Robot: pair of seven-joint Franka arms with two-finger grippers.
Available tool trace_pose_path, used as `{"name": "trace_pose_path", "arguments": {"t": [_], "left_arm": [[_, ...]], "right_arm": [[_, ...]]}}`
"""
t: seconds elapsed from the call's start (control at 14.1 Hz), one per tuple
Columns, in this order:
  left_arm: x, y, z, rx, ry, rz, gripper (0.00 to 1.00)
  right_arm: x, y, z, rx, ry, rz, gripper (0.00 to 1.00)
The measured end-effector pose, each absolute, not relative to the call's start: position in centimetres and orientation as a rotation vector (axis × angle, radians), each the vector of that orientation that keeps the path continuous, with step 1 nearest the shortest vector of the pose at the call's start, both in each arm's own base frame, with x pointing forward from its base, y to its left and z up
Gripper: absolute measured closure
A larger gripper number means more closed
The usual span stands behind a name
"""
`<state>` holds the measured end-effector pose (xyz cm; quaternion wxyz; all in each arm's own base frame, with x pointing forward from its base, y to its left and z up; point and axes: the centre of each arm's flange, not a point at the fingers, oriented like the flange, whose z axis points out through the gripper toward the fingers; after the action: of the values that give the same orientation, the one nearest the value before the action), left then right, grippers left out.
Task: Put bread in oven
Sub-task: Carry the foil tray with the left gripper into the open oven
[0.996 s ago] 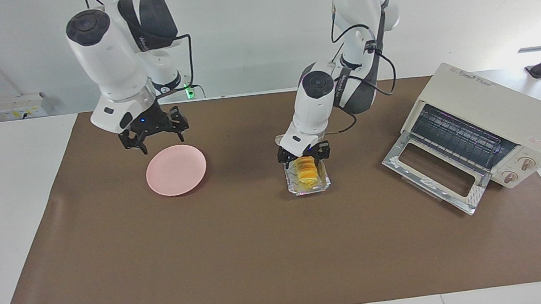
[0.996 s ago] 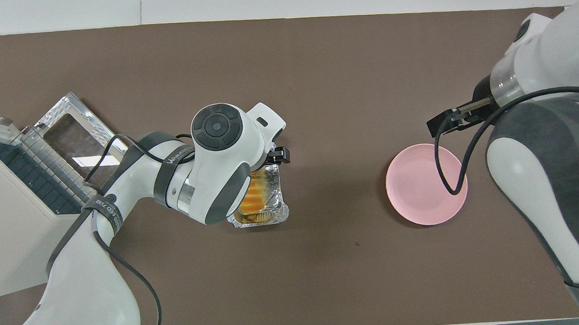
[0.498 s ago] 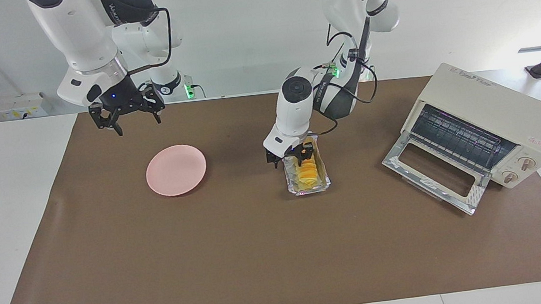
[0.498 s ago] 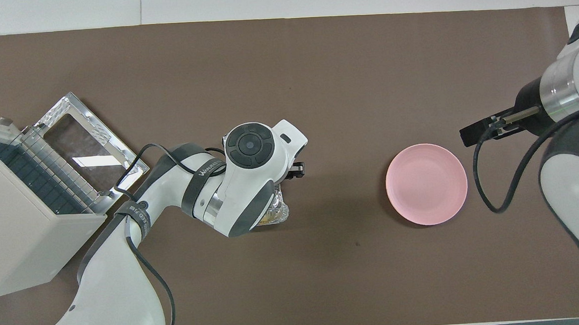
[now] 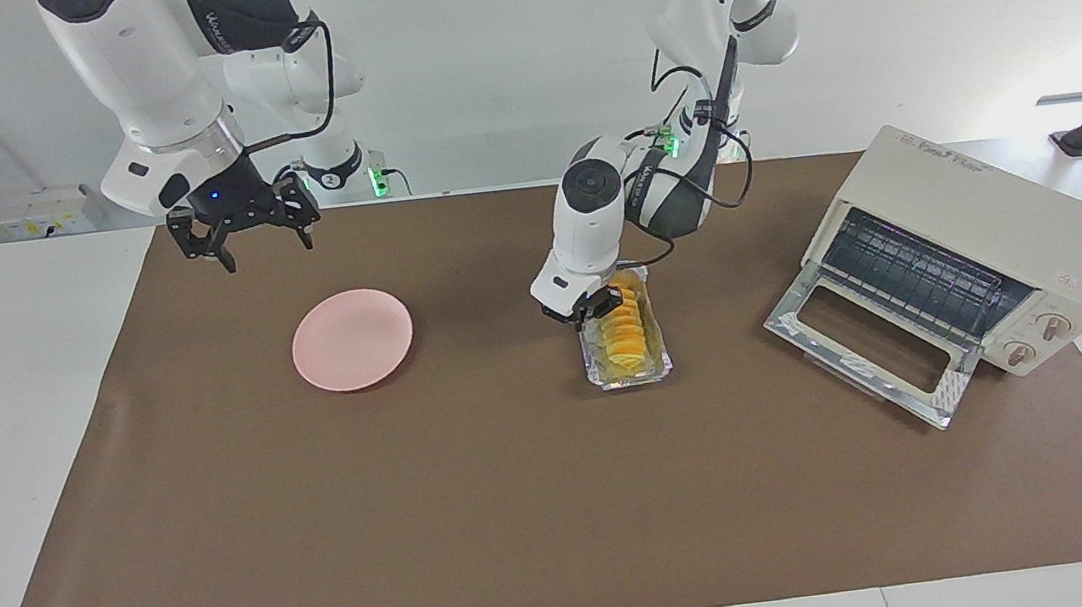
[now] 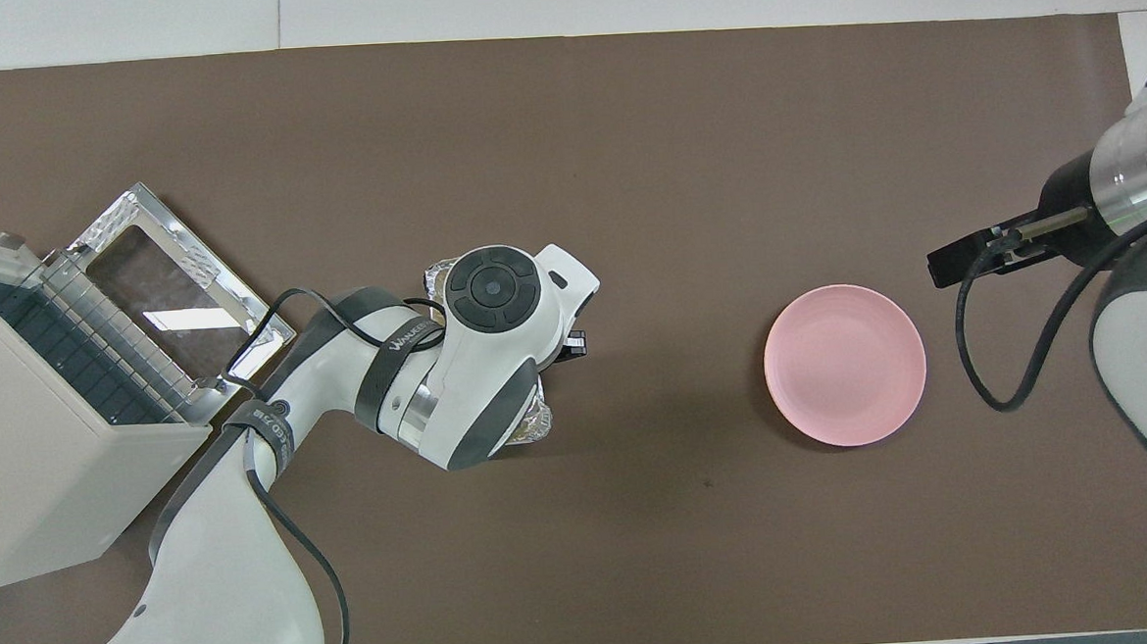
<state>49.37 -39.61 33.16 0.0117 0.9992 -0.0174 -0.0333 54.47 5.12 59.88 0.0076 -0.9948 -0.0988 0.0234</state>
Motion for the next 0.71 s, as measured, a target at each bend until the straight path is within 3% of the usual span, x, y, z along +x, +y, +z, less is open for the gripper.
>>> {"name": "trace_pose_path", "arguments": {"t": [0.21,0.36,0.57,0.71], "left_arm": [[53.6,-37.3,40.0,3.113,0.078,-0.047,0.98],[57.4,-32.5,44.1,3.104,0.236,-0.001,0.98],[62.8,-19.6,44.7,3.105,0.573,0.004,0.98],[64.3,-12.0,44.6,3.095,0.758,-0.023,0.98]], "right_arm": [[54.1,3.0,60.3,-3.114,-0.247,0.093,0.0],[53.9,2.7,60.5,-3.115,-0.238,0.097,0.0],[53.7,2.7,60.7,-3.116,-0.24,0.097,0.0],[53.6,2.7,60.8,-3.116,-0.24,0.095,0.0]]}}
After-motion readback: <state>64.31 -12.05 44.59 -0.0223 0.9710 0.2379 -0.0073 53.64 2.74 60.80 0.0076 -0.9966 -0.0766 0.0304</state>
